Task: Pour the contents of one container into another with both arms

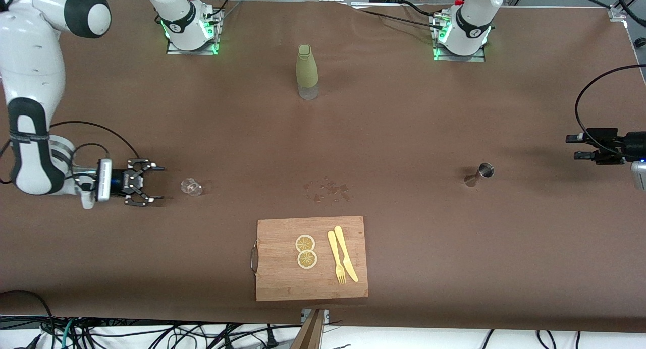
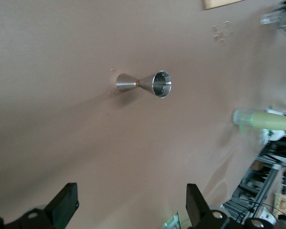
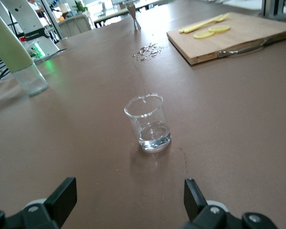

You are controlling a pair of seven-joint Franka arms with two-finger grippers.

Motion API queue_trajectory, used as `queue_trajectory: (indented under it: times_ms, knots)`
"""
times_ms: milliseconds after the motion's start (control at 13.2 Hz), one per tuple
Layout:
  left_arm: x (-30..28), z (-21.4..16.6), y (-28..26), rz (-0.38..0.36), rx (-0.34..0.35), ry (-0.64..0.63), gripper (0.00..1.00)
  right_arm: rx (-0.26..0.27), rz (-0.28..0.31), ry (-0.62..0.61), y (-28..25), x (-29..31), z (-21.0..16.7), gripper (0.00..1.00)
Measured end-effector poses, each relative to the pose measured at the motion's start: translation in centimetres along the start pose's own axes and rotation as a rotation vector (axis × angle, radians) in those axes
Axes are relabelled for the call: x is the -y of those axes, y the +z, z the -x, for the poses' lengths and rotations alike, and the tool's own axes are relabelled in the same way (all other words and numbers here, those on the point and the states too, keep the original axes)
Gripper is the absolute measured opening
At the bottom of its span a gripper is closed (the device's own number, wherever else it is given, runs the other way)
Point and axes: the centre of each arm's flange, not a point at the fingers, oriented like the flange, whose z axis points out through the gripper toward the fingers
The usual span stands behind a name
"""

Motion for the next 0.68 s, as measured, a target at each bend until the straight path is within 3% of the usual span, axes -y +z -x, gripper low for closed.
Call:
queue_trajectory:
  times_ms: [226,377,528,679]
  knots:
    - [-9.1,-2.5,-4.1,-0.25,0.074,-0.022,1.0,0.13,-0.028,0.172,-4.4,1.8,-5.8,1.0]
    - [-14.4,-3.4,-6.9,-0.445,0.072,0.028,1.0,0.221,-0.022,0.307,-7.2,3.4,-9.7,1.0]
    - [-17.0,-3.0,-9.7,-0.529,0.011,0.055,1.0,0.317,0.019,0.442,-10.0,5.4,-14.1,1.0]
    - [-19.2,-2.8,-11.6,-0.566,-0.053,0.031,1.0,0.419,0.074,0.563,-12.0,7.6,-18.6,1.0]
